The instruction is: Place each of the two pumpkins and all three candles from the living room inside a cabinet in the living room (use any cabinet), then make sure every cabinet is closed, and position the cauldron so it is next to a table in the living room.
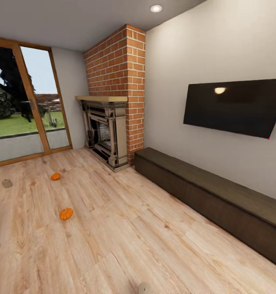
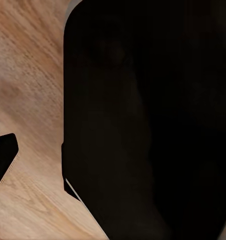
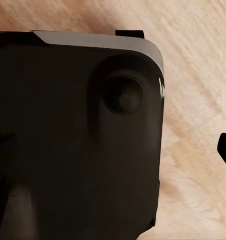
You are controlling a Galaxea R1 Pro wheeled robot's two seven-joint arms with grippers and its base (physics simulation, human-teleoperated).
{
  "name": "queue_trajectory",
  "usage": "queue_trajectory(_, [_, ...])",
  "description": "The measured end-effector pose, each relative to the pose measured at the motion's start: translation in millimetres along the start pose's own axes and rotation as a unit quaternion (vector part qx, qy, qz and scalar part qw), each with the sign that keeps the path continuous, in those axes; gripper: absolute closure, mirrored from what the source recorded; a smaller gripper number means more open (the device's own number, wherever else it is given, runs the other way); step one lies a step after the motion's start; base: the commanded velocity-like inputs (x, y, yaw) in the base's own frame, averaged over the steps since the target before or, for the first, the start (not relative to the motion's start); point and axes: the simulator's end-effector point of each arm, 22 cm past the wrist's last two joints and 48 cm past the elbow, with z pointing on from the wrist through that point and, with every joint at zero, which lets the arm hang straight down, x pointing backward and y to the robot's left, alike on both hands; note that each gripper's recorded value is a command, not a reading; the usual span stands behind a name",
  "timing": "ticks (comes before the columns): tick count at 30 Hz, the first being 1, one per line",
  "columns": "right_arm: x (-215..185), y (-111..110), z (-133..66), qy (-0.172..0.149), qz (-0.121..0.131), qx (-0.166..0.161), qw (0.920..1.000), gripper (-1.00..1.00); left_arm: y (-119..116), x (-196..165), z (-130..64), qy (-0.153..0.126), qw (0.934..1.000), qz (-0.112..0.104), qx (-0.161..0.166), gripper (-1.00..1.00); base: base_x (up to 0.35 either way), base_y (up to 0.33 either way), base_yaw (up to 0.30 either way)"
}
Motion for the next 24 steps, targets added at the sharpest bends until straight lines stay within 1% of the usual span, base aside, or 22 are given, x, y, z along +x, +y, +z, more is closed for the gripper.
queue_trajectory(14, [-0.2,-0.5,0.0,0.000,0.000,0.000,1.0000,-1.00,0.0,-0.4,0.0,-0.001,1.0000,0.000,0.000,-1.00,0.000,0.000,-0.293])
queue_trajectory(24, [-3.4,-0.4,-0.2,-0.005,0.000,0.000,1.0000,-1.00,-0.3,-3.6,0.0,-0.005,1.0000,0.000,0.000,-1.00,0.000,0.000,-0.262])
